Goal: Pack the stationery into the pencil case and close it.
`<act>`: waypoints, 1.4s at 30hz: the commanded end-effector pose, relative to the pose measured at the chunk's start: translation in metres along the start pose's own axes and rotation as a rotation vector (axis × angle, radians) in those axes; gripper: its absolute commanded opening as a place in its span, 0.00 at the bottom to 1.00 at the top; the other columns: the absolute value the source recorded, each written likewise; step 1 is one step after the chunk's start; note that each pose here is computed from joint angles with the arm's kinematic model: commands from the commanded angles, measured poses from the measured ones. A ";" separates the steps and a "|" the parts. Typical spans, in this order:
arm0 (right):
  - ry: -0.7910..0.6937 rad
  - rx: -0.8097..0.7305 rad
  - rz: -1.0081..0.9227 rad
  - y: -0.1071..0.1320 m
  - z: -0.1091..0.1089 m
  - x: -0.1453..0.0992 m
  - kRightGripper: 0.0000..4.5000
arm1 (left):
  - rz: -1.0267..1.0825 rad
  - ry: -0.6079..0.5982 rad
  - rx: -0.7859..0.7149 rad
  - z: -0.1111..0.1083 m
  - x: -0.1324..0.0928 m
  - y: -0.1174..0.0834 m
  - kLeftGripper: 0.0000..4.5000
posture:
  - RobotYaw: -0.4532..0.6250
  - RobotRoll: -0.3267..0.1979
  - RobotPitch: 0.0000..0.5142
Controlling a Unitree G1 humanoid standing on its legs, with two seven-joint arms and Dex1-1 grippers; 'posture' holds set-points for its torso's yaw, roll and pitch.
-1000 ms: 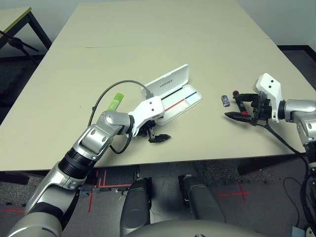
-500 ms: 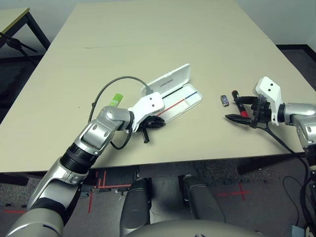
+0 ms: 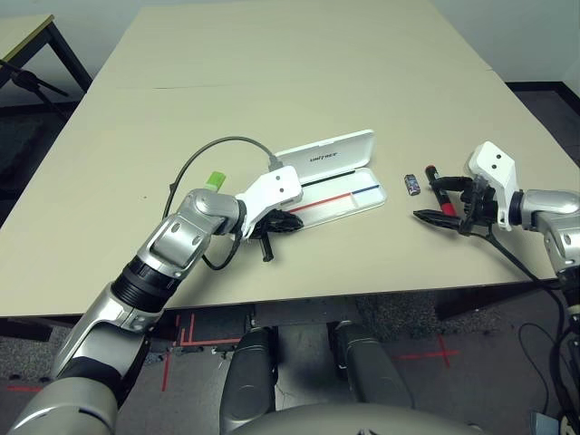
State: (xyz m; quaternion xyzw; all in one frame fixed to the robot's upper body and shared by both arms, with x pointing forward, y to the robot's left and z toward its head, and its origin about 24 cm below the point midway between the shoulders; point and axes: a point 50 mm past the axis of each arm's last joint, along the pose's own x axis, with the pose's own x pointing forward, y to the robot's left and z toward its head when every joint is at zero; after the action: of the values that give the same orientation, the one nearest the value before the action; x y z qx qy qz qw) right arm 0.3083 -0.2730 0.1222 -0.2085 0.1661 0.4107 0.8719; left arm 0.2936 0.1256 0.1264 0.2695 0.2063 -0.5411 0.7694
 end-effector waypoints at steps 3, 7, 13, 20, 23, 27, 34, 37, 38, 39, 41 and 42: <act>0.027 0.004 0.021 0.003 -0.007 0.006 1.00 | -0.043 0.015 0.102 0.003 -0.014 -0.001 0.01 | 0.32 0.62 0.29; 0.028 0.002 0.025 0.003 -0.007 0.008 1.00 | -0.071 0.023 0.146 0.003 -0.025 -0.004 0.01 | 0.33 0.62 0.29; 0.029 0.000 0.030 0.003 -0.007 0.010 1.00 | -0.125 0.023 0.179 0.001 -0.037 -0.016 0.01 | 0.34 0.62 0.29; 0.030 -0.008 0.035 0.001 -0.006 0.014 1.00 | -0.178 0.018 0.139 -0.008 -0.037 -0.029 0.01 | 0.35 0.62 0.29; 0.030 -0.011 0.039 0.001 -0.006 0.015 1.00 | -0.183 0.018 0.123 -0.014 -0.036 -0.031 0.01 | 0.35 0.62 0.29; 0.031 -0.016 0.044 0.001 -0.005 0.016 1.00 | -0.169 0.028 0.107 -0.020 -0.036 -0.029 0.01 | 0.36 0.62 0.30; 0.025 -0.026 0.054 0.000 -0.002 0.016 1.00 | -0.122 0.002 0.107 -0.018 -0.036 -0.026 0.16 | 0.36 0.62 0.30; 0.015 -0.031 0.063 0.000 0.001 0.016 1.00 | -0.129 -0.005 0.107 -0.016 -0.042 -0.029 0.39 | 0.36 0.62 0.30; 0.012 -0.034 0.067 0.000 0.002 0.015 1.00 | -0.130 -0.004 0.108 -0.016 -0.044 -0.030 0.49 | 0.37 0.62 0.30; 0.007 -0.036 0.072 0.000 0.003 0.015 1.00 | -0.131 -0.004 0.110 -0.016 -0.046 -0.031 0.58 | 0.37 0.62 0.30; -0.004 -0.042 0.083 0.000 0.006 0.015 1.00 | -0.130 -0.005 0.113 -0.015 -0.053 -0.032 0.75 | 0.37 0.62 0.30; -0.012 -0.047 0.088 0.000 0.008 0.015 1.00 | -0.125 -0.013 0.116 -0.014 -0.056 -0.033 0.84 | 0.37 0.62 0.30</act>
State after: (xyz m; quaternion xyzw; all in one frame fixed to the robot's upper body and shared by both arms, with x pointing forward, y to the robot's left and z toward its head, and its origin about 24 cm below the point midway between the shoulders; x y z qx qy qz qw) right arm 0.3170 -0.2645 0.1167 -0.2146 0.1722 0.4397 0.8550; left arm 0.2489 0.1652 0.1384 0.2992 0.1917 -0.5938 0.7219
